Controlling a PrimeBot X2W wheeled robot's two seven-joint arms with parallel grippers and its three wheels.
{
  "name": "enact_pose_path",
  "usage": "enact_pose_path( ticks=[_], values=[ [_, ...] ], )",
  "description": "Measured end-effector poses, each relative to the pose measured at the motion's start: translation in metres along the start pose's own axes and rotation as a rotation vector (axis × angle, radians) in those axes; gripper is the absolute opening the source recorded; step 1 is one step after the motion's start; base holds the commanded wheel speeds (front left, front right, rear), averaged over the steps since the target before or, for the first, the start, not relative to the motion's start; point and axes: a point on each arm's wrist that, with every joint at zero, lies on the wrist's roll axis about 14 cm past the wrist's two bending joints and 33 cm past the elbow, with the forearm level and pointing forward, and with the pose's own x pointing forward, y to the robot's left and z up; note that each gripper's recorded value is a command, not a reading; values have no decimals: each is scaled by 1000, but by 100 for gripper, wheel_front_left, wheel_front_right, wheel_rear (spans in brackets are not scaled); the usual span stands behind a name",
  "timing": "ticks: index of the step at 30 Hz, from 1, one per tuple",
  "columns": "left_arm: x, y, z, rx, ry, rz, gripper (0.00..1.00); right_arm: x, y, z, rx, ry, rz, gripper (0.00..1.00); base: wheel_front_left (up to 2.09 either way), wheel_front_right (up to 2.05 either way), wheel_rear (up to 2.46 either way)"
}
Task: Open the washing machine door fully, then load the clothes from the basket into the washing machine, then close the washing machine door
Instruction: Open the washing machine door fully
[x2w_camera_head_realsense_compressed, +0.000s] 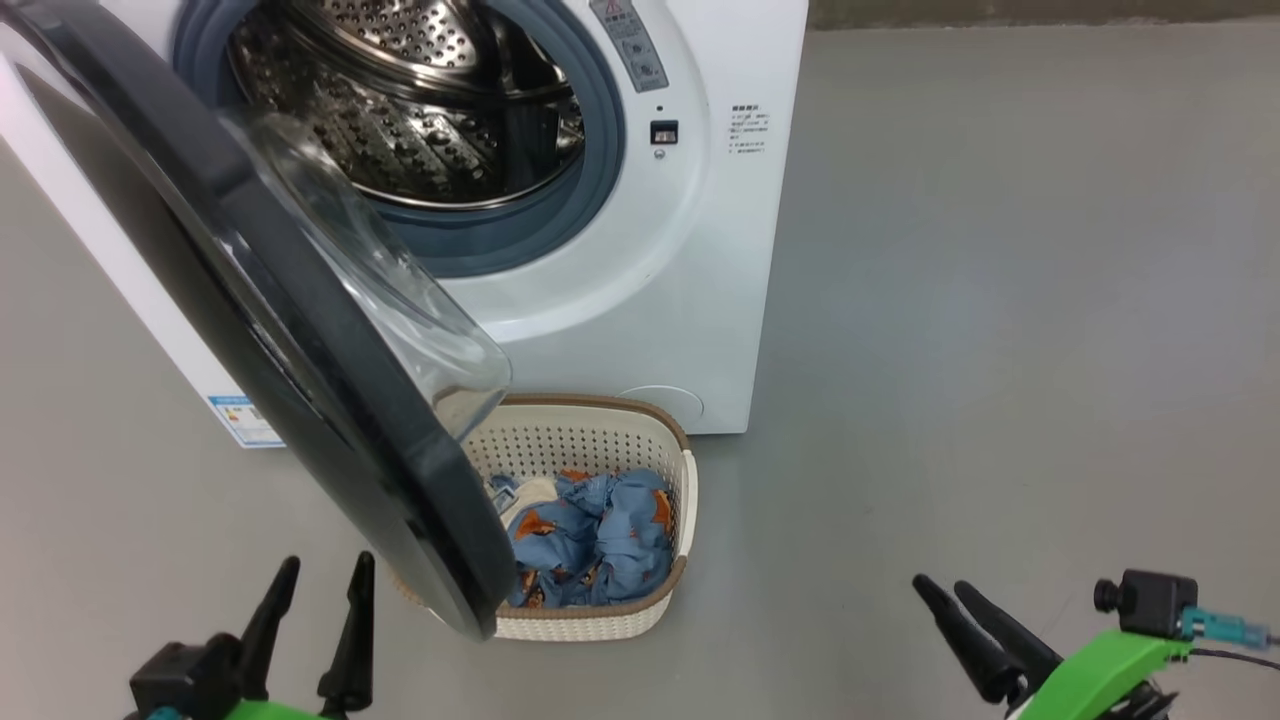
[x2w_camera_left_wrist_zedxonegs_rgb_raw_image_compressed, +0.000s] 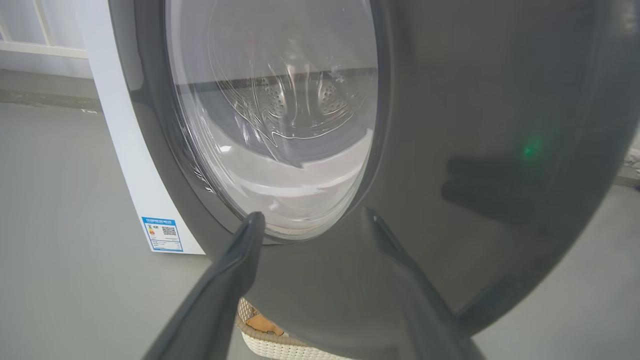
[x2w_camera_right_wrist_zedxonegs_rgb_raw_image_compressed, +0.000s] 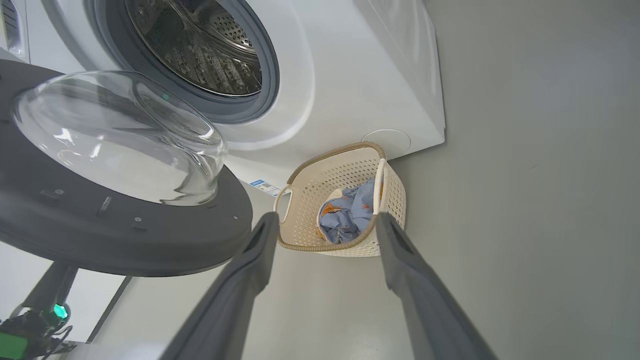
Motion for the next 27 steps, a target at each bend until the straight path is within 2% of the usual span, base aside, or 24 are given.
enact_pose_path(
  ticks=[3, 7, 13, 20, 27],
  values=[
    [-5, 1, -4, -4, 12, 6, 100, -6, -4, -5, -108, -26, -2, 100, 0, 0, 0],
    [-8, 1, -5, -5, 15, 8, 100, -13, -18, -11, -192, -27, -36, 100, 0, 0, 0],
    [-8, 5, -4, -5, 11, 21, 100, -11, -18, 41, -267, -230, -71, 100, 0, 0, 0],
    [-9, 9, -5, -6, 12, 34, 100, -33, -27, 61, -383, -368, -160, 100, 0, 0, 0],
    [-9, 12, -5, -8, 14, 46, 100, -48, -36, 62, -440, -414, -243, 100, 0, 0, 0]
  ],
)
